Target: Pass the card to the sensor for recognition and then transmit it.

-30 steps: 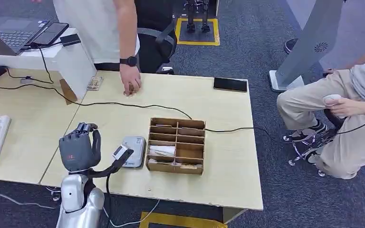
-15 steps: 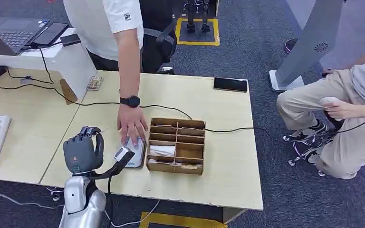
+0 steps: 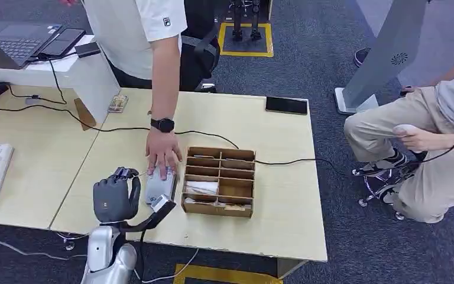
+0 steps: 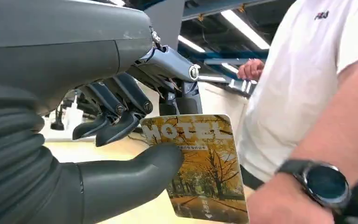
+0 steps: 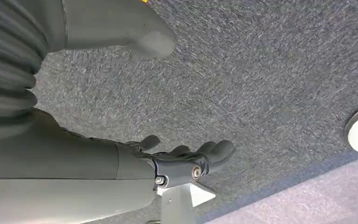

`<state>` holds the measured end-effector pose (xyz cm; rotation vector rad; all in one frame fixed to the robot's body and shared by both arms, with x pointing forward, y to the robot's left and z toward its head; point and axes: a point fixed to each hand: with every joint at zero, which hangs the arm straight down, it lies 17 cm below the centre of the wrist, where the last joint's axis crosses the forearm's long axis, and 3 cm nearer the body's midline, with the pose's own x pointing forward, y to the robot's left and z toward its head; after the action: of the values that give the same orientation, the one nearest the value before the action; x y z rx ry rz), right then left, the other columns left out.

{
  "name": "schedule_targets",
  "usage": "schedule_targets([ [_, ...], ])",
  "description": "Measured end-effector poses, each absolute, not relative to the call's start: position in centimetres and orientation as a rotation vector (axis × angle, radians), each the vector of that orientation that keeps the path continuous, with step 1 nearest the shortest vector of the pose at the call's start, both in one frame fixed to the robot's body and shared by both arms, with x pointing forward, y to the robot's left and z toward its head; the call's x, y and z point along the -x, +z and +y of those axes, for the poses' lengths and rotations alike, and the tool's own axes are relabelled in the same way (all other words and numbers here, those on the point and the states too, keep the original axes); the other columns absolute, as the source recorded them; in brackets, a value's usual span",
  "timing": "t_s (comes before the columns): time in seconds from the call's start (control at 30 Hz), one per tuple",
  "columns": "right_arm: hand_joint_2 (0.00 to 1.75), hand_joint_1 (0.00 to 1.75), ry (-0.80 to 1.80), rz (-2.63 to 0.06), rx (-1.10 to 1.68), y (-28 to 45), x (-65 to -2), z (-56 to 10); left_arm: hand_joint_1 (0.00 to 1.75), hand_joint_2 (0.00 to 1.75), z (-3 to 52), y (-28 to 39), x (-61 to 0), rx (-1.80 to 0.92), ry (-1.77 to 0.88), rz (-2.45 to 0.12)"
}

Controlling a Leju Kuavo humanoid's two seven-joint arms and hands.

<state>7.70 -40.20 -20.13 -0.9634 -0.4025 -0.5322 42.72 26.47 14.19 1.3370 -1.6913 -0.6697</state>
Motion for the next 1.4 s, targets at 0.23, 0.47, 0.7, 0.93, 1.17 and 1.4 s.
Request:
schedule_targets([
  [0.23, 1.75, 0.0, -0.546, -0.397, 0.955, -20.3, -7.6, -40.0, 1.75, 1.75, 25.1, 11.5, -42.6, -1.272, -0.716, -1.656],
  [0.47, 1.75, 0.0, -0.547, -0.398, 0.951, -20.4, -7.6, -39.9, 1.75, 1.75, 24.1, 9.7, -42.4, -1.219, -0.735, -1.636],
  [0.7, 1.75, 0.0, -0.549, -0.398, 0.949, -20.4, -7.6, -39.8, 1.75, 1.75, 23.1, 8.3, -42.3, -1.176, -0.754, -1.621],
  [0.93, 1.75, 0.0, -0.561, -0.395, 0.945, -20.5, -7.5, -39.7, 1.75, 1.75, 22.4, 7.4, -42.4, -1.148, -0.761, -1.61],
  [1.17, 1.75, 0.0, -0.564, -0.398, 0.942, -20.5, -7.7, -39.6, 1.75, 1.75, 21.7, 6.0, -42.2, -1.113, -0.781, -1.58],
  [1.4, 1.75, 0.0, -0.553, -0.404, 0.94, -20.5, -7.8, -39.6, 1.75, 1.75, 21.1, 4.9, -42.0, -1.094, -0.819, -1.563],
])
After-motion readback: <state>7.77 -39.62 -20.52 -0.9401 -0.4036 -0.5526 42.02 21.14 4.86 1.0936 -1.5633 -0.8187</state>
